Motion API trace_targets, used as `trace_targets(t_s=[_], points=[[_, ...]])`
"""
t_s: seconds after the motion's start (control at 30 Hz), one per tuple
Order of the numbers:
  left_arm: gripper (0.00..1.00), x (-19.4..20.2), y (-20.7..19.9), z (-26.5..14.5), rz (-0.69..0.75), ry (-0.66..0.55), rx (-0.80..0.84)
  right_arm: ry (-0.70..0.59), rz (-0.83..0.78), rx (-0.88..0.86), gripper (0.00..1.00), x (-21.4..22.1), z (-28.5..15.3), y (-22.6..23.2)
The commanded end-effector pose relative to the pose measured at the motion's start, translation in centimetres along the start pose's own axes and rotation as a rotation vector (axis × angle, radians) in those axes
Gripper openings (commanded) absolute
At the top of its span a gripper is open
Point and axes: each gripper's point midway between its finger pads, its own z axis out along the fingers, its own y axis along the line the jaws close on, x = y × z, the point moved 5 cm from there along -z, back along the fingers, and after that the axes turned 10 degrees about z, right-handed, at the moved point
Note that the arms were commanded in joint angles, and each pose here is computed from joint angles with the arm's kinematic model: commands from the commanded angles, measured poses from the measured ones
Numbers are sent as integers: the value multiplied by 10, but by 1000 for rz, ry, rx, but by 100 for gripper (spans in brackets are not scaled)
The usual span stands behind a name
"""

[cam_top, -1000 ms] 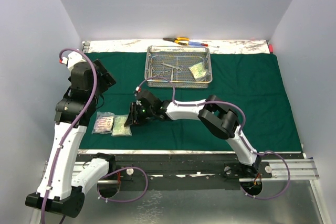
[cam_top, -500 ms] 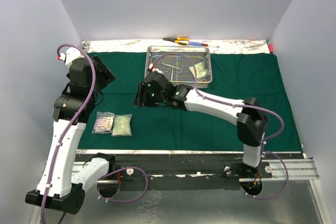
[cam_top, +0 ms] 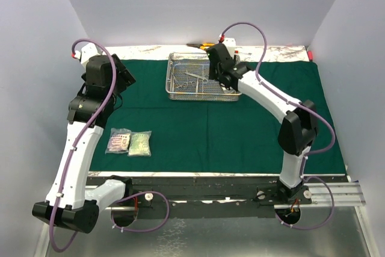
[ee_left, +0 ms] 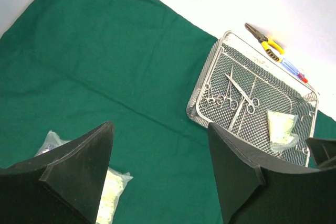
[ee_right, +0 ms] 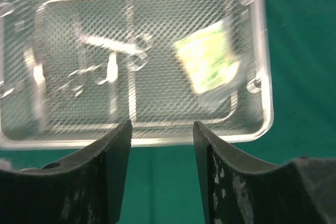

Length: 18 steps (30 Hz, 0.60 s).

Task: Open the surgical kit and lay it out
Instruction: Pick up the medical item from the container.

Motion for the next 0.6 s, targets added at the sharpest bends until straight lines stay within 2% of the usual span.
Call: trace_targets(t_s=[0.0,0.13,0.3,0.57], points=[[73,-2,-14,10,-24,3,54,-7,-326,133,53,0,48,-28],[73,4,-22,21,-29,44,75,69,-520,195,48,19,88,-34],[73,7,-25,30,-27,64,73,96,-529,225,48,28,120,-44],[73,11,-27,42,-13,76,58,110,-547,255,50,32,146,-57]])
